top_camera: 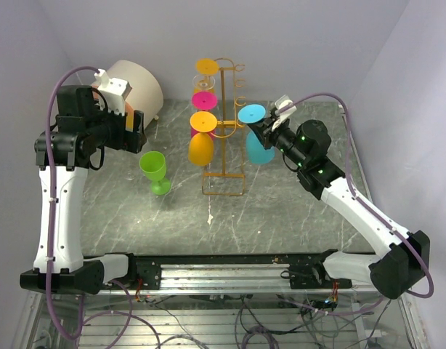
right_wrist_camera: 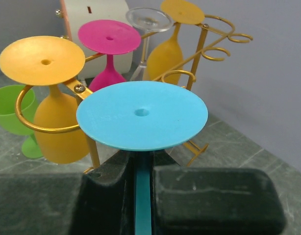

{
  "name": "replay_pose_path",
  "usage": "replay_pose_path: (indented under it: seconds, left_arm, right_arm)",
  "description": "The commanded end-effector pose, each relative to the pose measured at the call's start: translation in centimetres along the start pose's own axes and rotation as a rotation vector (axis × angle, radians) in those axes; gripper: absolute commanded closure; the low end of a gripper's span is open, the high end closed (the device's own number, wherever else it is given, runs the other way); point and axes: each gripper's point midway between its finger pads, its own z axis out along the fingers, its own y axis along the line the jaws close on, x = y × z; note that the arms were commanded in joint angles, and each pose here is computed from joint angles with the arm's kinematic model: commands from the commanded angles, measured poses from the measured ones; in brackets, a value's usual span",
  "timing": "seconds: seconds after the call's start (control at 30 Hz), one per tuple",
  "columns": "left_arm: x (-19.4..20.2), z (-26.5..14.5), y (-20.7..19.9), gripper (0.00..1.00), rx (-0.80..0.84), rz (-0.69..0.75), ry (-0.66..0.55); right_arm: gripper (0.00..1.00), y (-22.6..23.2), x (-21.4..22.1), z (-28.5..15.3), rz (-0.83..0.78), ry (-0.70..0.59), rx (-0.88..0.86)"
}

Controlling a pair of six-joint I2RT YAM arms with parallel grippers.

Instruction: Place the wine glass upside down on the wine glass rack

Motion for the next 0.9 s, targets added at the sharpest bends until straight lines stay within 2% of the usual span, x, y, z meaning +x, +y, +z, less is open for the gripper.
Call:
replay_pose_path:
  seconds: [0.0, 0.27, 0.87]
  left_arm:
    - [-0.3, 0.0, -0.6, 0.0, 0.046, 0.019, -0.02]
    - [0.1, 0.4, -0.4, 0.0, 0.041, 0.011, -0.013]
    - [1.6, 1.6, -0.7, 0.0, 0.074, 0.01, 0.029]
  right_arm:
    - [1.0, 1.1, -1.5, 0.2, -0.058, -0.06, -0.093]
    - [1.0, 2.0, 0.4, 0.9, -0.047, -0.019, -0.144]
    - [1.0, 1.3, 2.7, 2.6, -0.05, 0.016, -0.138]
